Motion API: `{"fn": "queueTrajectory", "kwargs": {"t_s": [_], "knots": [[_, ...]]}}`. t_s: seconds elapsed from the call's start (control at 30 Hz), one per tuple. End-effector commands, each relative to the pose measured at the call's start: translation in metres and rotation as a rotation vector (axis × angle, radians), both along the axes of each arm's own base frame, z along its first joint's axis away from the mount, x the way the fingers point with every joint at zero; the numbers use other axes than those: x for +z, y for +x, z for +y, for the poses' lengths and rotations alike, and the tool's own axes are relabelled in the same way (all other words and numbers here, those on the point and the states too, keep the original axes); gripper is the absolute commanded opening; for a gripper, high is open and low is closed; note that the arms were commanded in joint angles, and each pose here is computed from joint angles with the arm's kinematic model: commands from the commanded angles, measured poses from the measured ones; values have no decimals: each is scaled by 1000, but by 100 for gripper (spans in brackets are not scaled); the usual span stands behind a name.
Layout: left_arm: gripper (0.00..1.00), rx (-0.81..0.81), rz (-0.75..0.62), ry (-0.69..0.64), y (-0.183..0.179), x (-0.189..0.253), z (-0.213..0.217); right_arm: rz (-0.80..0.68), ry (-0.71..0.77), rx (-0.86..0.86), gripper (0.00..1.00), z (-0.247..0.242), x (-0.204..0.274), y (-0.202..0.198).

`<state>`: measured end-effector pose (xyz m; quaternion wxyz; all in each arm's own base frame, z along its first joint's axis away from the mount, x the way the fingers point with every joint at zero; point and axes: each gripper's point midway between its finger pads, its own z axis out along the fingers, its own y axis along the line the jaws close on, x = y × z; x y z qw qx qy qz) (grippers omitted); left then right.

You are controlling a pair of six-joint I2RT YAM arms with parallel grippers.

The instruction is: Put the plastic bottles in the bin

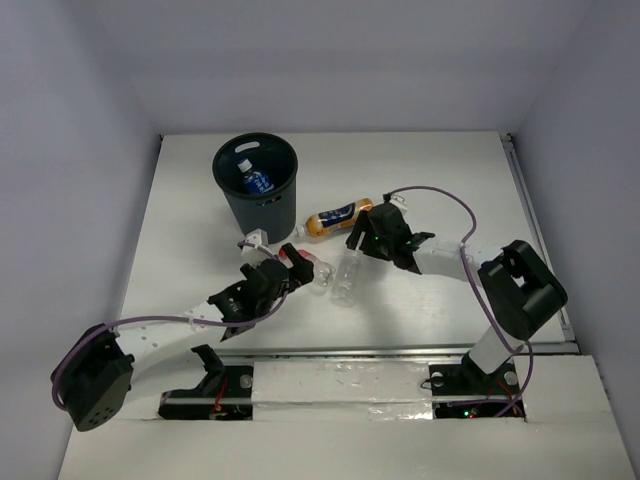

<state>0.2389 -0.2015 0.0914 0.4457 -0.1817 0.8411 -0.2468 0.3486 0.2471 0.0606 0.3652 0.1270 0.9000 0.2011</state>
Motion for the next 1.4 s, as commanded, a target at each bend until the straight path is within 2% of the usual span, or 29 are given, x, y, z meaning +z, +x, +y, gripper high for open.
{"fn": "queueTrajectory", "kwargs": {"t_s": [0.0,0.2,0.33,0.47,0.67,0.93,1.13,1.37], "knots": [[94,-38,-32,-49,9,9,-15,2,30,-7,73,6,0,6],[99,-32,2,-25,15,-8,-20,-2,44,-15,55,1,-6,-1],[99,-25,7,-26,20,-12,-21,-12,55,-17,53,-7,-5,-13],[99,-23,2,-28,22,-10,-23,-51,71,-10,51,-17,13,-25],[99,2,2,-57,23,-12,-22,-182,125,10,50,-31,73,-42],[99,132,-2,-145,31,-7,-14,-313,163,77,52,-36,147,-59],[99,144,15,-104,39,-14,-18,-335,173,121,55,-34,162,-65],[99,183,25,-41,46,-30,-13,-425,172,160,56,-33,206,-65]]}}
